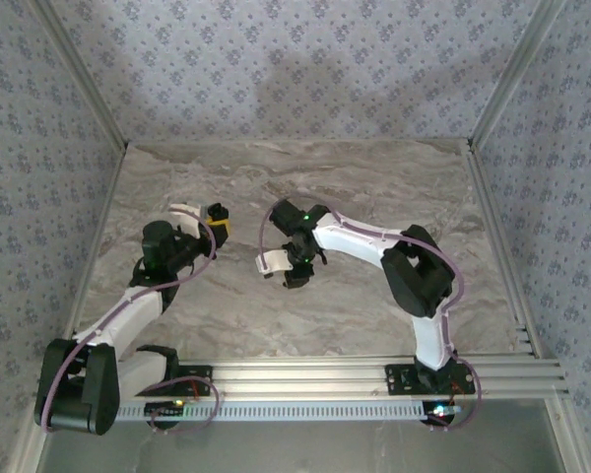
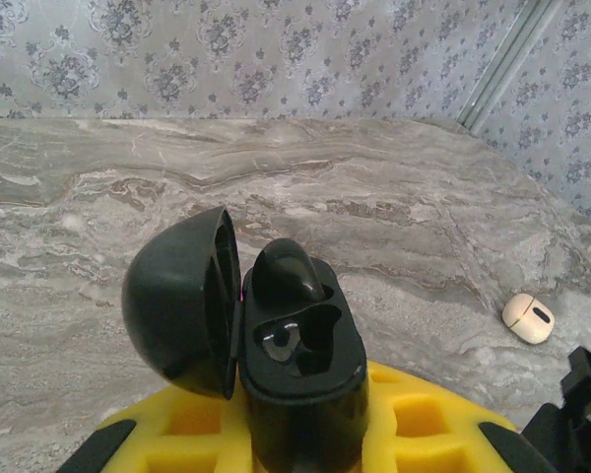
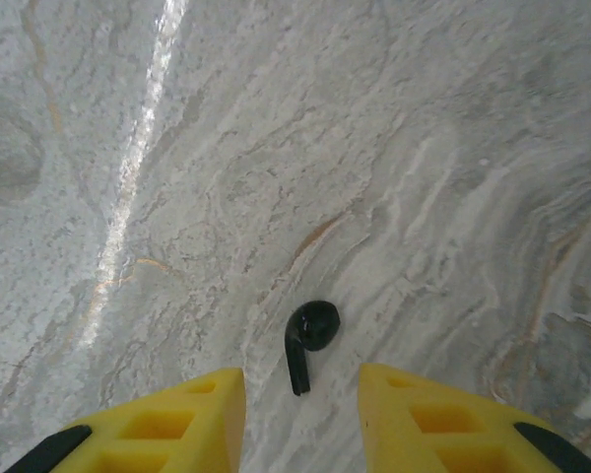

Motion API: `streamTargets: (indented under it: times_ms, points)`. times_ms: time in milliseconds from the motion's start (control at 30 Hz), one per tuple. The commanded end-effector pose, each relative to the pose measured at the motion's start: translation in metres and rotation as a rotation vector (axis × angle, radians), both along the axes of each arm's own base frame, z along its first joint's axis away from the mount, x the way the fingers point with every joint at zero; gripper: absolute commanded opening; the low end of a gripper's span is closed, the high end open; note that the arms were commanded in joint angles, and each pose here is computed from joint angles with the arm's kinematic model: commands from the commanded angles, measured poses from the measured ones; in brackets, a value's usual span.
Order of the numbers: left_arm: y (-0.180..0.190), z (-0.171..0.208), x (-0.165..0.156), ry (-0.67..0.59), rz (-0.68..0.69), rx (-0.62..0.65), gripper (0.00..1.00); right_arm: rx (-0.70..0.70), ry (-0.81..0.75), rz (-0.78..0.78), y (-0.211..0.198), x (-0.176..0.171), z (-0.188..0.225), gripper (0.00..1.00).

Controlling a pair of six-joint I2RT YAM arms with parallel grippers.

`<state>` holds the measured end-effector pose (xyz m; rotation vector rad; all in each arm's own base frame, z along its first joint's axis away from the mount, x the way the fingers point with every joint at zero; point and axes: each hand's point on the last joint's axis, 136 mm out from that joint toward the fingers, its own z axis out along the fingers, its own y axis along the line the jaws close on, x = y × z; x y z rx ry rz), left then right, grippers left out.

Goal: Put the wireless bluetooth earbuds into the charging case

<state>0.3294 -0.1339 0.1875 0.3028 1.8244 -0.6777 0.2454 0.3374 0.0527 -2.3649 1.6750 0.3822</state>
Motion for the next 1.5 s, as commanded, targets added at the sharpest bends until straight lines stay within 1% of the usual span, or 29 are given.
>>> streamTargets:
  times_ms: [0, 133, 567, 733, 1100, 1300, 1433, 1467]
  points:
    - [-0.002, 0.017, 0.004, -0.044, -0.014, -0.005, 0.14, -0.014, 0.023, 0.078, 0.003, -0.008, -0.009, 0.37]
    - [-0.002, 0.017, 0.004, -0.044, -0.015, -0.006, 0.14, -0.052, 0.029, 0.078, -0.001, -0.008, -0.022, 0.37]
    - [-0.001, 0.017, 0.004, -0.043, -0.016, -0.007, 0.14, -0.064, 0.031, 0.063, 0.003, -0.003, -0.037, 0.33]
    - [-0.002, 0.018, 0.004, -0.044, -0.017, -0.007, 0.15, -0.076, 0.027, 0.06, 0.003, 0.0, -0.043, 0.29]
    - [-0.002, 0.015, 0.004, -0.037, -0.018, -0.003, 0.15, -0.089, 0.003, 0.037, 0.002, 0.005, -0.05, 0.22]
    - [-0.004, 0.011, 0.004, -0.035, -0.032, 0.006, 0.15, -0.01, -0.004, -0.022, 0.009, 0.009, -0.036, 0.2]
    - [-0.011, 0.009, 0.001, -0.048, -0.067, 0.007, 0.14, 0.086, 0.009, -0.114, 0.013, 0.014, -0.016, 0.19]
    - [-0.013, 0.009, 0.0, -0.055, -0.08, 0.007, 0.14, 0.129, 0.001, -0.145, 0.016, 0.019, -0.009, 0.19]
